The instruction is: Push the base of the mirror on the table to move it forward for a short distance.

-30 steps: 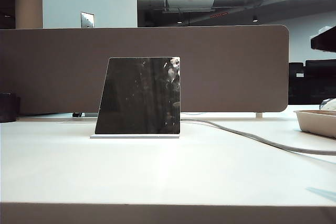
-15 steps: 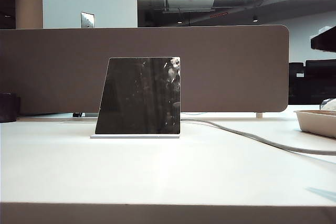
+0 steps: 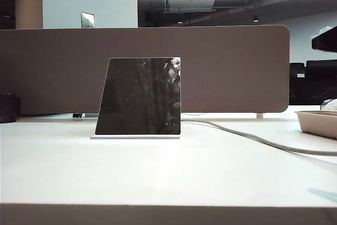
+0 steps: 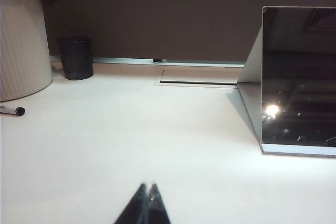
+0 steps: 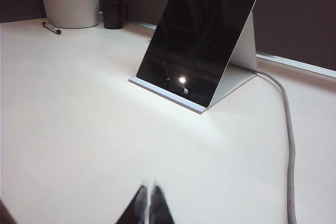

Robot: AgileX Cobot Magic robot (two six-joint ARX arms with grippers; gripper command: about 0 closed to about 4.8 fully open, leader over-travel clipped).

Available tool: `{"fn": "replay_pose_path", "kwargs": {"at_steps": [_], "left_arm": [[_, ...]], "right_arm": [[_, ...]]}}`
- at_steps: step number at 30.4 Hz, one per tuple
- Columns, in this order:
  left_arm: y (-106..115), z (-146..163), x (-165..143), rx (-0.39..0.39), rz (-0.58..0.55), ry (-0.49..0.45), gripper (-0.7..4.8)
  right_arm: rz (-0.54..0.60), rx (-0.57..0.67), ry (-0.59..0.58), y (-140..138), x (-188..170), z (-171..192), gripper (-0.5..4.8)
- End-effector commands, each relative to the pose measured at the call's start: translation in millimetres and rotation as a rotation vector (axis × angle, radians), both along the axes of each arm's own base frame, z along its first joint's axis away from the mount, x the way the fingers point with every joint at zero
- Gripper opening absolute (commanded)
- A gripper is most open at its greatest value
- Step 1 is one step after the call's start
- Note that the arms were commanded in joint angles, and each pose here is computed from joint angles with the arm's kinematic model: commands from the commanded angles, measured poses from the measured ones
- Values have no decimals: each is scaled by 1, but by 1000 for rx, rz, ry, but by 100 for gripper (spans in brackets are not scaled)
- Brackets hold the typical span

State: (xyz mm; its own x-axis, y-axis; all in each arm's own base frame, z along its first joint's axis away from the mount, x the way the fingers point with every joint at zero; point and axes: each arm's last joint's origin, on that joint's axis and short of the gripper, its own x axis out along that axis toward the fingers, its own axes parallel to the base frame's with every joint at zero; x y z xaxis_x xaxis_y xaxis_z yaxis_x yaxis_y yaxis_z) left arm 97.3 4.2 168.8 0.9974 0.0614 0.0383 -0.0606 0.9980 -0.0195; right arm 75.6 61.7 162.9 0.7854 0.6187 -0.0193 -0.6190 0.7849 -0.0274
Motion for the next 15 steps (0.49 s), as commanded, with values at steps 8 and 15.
{"fn": "replay_pose_path", "kwargs": {"at_steps": [8, 15], "left_arm": [[0, 1, 0, 8, -5, -11, -1], [0, 1, 0, 8, -5, -5, -1]], "right_arm": [[1, 9, -11, 0, 0, 2, 22], [1, 8, -11, 0, 0, 2, 22]]}}
